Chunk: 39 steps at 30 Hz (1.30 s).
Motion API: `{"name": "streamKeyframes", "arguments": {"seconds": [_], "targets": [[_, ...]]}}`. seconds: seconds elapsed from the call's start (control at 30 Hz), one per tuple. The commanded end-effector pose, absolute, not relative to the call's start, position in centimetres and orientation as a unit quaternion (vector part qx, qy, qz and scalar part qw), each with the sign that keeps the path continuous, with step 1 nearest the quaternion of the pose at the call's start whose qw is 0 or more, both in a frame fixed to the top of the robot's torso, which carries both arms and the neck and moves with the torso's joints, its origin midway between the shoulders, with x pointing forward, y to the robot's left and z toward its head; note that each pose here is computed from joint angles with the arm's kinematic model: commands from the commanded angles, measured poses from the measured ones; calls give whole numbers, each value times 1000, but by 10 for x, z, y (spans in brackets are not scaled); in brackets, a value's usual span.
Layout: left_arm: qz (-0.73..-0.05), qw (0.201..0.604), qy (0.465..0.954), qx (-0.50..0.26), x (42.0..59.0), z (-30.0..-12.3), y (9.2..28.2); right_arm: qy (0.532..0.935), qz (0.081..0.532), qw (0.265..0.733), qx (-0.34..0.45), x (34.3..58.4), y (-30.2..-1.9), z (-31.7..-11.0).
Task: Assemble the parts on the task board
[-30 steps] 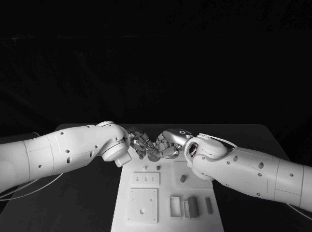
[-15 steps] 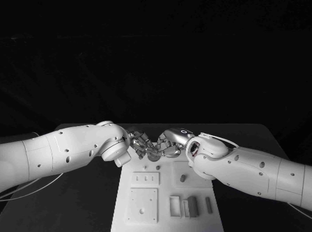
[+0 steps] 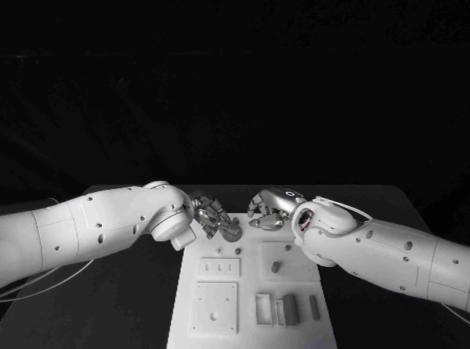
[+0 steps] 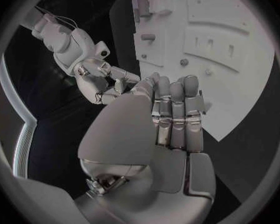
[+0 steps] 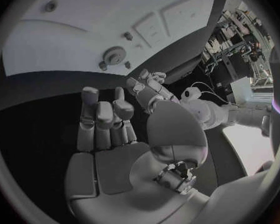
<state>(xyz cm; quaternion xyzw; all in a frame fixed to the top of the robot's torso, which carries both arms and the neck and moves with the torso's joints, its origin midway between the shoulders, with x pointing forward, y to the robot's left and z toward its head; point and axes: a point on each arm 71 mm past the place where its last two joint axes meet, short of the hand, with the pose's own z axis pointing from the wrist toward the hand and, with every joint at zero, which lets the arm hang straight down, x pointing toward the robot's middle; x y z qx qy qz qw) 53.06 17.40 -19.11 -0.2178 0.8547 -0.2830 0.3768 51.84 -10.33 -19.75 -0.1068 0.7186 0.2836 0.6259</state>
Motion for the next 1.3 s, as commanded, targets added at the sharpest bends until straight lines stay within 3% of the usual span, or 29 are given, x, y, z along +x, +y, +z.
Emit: {"name": "streamKeyframes", "arguments": {"seconds": [0.03, 0.7, 1.1, 1.3], "targets": [[-274, 372, 859, -221, 529, -192, 175, 715, 279, 633, -95, 522, -115, -198], [-207, 375, 879, -208, 511, -203, 194, 705, 251, 663, -3, 548, -181, -190], [-165, 415, 877, -176, 503, -213, 193, 707, 240, 665, 11, 551, -197, -190], [-159, 416, 878, -177, 502, -218, 192, 707, 237, 666, 14, 551, -201, -190]]}}
